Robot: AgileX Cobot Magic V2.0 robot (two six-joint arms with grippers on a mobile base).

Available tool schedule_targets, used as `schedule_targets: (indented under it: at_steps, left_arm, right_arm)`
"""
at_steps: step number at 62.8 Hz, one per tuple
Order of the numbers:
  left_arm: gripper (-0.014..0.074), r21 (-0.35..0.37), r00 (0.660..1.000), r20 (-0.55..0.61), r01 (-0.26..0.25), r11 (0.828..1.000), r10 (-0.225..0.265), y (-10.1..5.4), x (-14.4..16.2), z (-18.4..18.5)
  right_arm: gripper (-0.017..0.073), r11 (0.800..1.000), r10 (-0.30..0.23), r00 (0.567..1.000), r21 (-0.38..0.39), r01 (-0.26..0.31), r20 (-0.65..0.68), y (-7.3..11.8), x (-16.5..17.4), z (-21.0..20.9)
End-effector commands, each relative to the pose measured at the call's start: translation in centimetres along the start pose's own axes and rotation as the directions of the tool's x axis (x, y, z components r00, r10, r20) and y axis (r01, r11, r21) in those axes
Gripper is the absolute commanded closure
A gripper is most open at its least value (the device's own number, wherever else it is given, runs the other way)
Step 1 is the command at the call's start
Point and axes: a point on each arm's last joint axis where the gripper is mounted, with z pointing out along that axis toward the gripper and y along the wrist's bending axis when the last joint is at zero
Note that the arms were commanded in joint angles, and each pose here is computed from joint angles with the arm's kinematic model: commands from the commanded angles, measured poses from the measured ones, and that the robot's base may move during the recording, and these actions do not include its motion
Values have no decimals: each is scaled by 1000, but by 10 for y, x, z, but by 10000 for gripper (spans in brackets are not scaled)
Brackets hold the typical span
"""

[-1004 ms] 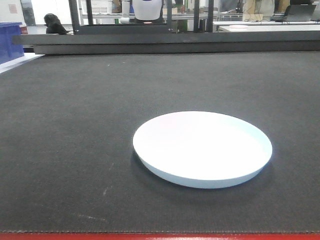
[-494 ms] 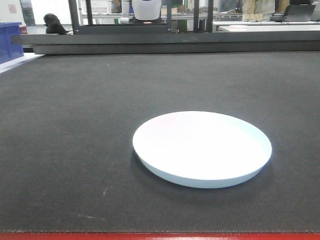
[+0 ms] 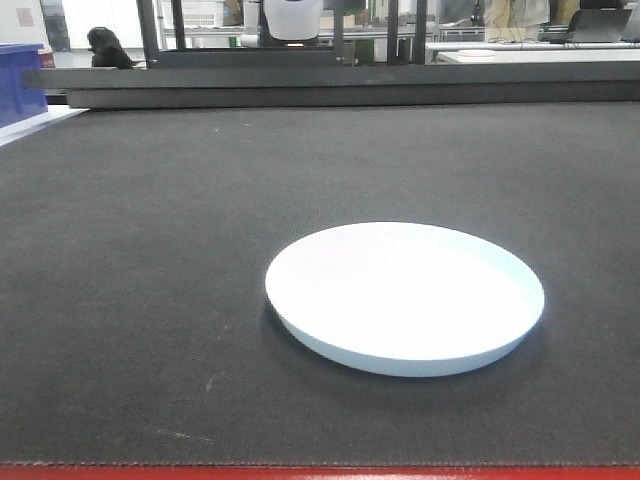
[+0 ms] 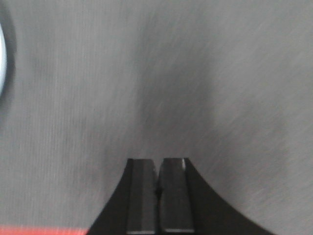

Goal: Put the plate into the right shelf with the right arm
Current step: 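Move the right gripper toward the edge of the white plate, then lower the right gripper onto the plate rim and close on it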

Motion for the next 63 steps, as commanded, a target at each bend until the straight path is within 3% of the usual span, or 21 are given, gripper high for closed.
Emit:
schedule_targets:
  at_steps: [1,6,13,17,45,63]
  left_arm:
    - [722,-11,996,89,16,1000,-15,1,-5,-1]
    - [722,-11,996,89,16,1000,-15,1,-5,-1]
    - [722,-11,996,89,16,1000,-15,1,-5,-1]
    - [722,-11,996,89,16,1000,-15,1,-5,-1]
    - [722,-11,996,89,16,1000,-15,1,-5,-1]
    - [722,-11,996,89,16,1000,-15,1,-5,-1]
  right_arm:
    - [298,1000,2,1000,-24,-2,6,10,-13,-4]
    - [78,999,35,999,-33,-36,-38,18,-19,-3]
    - [-75,996,76,993,-32,-79,-90,29,-32,-2]
    - [-52,996,79,990,-30,-83,-121,36,-42,-1]
    - [-43,996,-54,972,-80,36,-227,106,-114,47]
    - [-41,997,-50,965,-76,31,-256,116,-122,82]
